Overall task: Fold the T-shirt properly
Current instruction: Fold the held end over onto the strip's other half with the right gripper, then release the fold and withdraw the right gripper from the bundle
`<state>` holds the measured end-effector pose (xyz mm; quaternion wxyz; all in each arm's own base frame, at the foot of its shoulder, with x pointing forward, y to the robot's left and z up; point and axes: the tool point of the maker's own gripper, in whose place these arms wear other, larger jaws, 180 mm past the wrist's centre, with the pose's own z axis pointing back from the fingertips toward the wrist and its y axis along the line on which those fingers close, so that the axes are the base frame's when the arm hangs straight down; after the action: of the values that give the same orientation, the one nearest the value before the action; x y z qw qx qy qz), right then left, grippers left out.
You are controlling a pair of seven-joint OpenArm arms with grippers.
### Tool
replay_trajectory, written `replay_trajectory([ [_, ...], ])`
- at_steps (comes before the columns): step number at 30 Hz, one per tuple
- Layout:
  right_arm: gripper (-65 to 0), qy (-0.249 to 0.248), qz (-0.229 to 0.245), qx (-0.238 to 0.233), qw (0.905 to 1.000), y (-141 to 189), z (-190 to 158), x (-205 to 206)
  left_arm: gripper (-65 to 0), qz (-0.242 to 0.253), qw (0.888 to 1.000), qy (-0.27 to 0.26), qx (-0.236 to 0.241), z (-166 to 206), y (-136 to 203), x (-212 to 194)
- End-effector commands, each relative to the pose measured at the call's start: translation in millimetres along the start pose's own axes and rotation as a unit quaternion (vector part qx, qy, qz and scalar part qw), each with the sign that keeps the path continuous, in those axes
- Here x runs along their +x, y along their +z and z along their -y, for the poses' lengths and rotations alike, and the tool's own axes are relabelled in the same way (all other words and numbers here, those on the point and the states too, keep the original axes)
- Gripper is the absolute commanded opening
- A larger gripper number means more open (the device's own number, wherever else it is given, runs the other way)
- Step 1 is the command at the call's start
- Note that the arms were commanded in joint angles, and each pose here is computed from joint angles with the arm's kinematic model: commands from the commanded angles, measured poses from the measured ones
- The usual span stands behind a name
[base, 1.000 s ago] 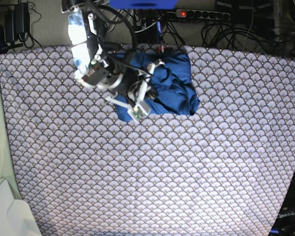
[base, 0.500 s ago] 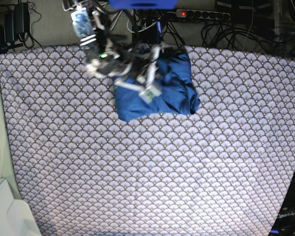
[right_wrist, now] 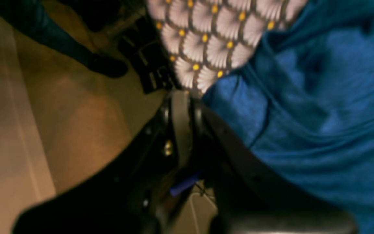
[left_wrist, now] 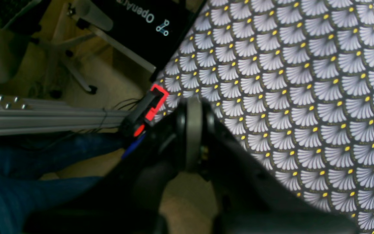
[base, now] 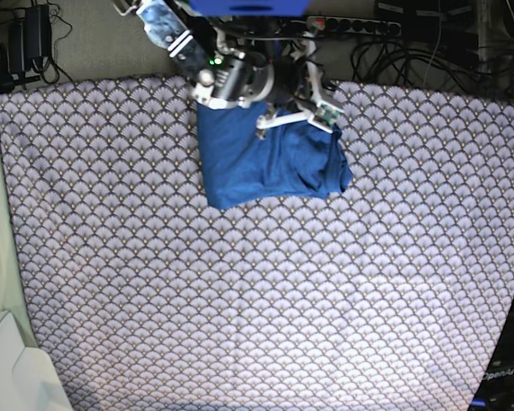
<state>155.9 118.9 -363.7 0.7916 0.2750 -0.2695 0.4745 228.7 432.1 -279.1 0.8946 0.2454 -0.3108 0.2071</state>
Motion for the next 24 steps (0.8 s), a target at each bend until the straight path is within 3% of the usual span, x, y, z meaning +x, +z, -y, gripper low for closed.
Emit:
replay_trajectory([
  [1, -65.0, 0.009, 0.024, -0.004, 0.9996, 4.7, 5.0, 15.8, -65.0, 0.025, 1.0, -0.003, 0.012, -7.7, 4.3, 16.3],
  [9, -65.0, -0.018, 0.037, -0.059, 0.9974, 18.1, 52.1, 18.8, -65.0, 0.02, 1.0, -0.003, 0.009, -6.2, 3.6, 12.0],
  [13, -65.0, -0.016, 0.026, -0.061, 0.9977, 12.1, 61.5, 17.1, -65.0, 0.009, 1.0, 0.009, -0.003, 3.6, 2.0, 0.2],
  [19, -65.0, -0.047, -0.01, -0.03, 0.9984, -15.8, 50.3, -1.6, -65.0, -0.005, 1.0, 0.026, -0.017, 15.7, -0.1, -14.5],
  [24, -65.0, -0.033, -0.031, 0.0, 0.9989, -30.4, 27.9, -9.6, -65.0, -0.016, 0.999, 0.036, -0.028, 25.2, -1.1, -25.2],
])
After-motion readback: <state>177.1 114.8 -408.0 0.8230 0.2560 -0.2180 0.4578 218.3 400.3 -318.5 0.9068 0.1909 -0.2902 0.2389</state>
